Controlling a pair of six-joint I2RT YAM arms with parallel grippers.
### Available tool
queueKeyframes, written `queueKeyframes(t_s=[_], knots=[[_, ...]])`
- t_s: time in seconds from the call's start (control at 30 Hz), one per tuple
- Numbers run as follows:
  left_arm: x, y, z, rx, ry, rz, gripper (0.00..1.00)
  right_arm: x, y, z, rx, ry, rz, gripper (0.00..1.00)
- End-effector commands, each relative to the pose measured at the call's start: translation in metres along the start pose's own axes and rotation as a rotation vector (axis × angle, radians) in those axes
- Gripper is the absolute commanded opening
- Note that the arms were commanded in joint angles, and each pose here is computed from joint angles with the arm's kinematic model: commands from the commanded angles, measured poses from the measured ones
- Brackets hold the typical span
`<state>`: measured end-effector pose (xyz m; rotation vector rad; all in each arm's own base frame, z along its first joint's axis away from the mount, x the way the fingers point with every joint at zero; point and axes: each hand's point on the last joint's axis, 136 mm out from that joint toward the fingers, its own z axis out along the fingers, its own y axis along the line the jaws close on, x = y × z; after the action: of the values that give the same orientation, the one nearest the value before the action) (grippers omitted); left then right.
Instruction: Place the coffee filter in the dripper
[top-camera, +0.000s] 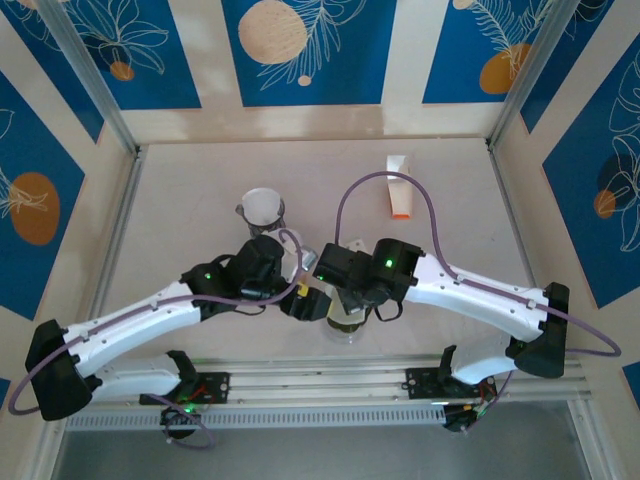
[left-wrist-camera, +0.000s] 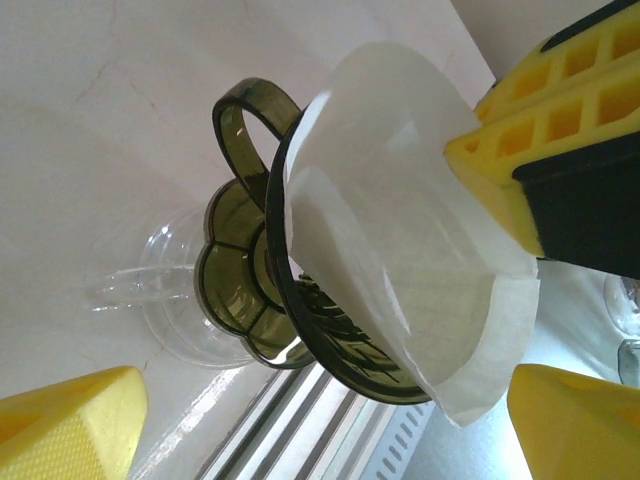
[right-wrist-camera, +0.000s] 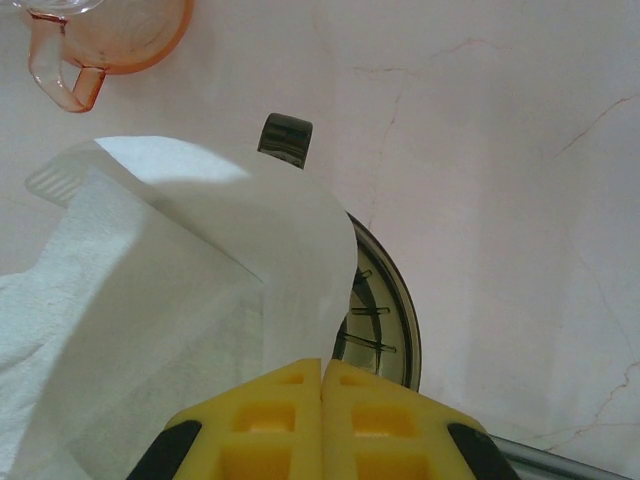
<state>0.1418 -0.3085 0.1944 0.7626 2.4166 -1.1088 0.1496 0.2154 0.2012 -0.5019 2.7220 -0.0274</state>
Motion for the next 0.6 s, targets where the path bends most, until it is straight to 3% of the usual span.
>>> queueKeyframes(t_s=[0.0, 0.23, 0.4, 0.57], knots=[[0.001, 0.007, 0.0, -0.063, 0.017, 0.022, 0.89, 0.003, -0.005, -0.003, 0.0, -0.013, 0.03, 0.0], [0.002, 0.012, 0.001, -0.093, 0.024, 0.015, 0.8, 0.004, -0.01, -0.006, -0.02, -0.04, 0.06, 0.04], [0.0, 0.014, 0.001, -0.106, 0.019, 0.012, 0.79, 0.003, -0.017, -0.015, -0.055, -0.086, 0.099, 0.33], [-0.001, 0.015, 0.002, -0.11, 0.015, 0.011, 0.8, 0.009, -0.02, -0.009, -0.129, -0.044, 0.154, 0.44]])
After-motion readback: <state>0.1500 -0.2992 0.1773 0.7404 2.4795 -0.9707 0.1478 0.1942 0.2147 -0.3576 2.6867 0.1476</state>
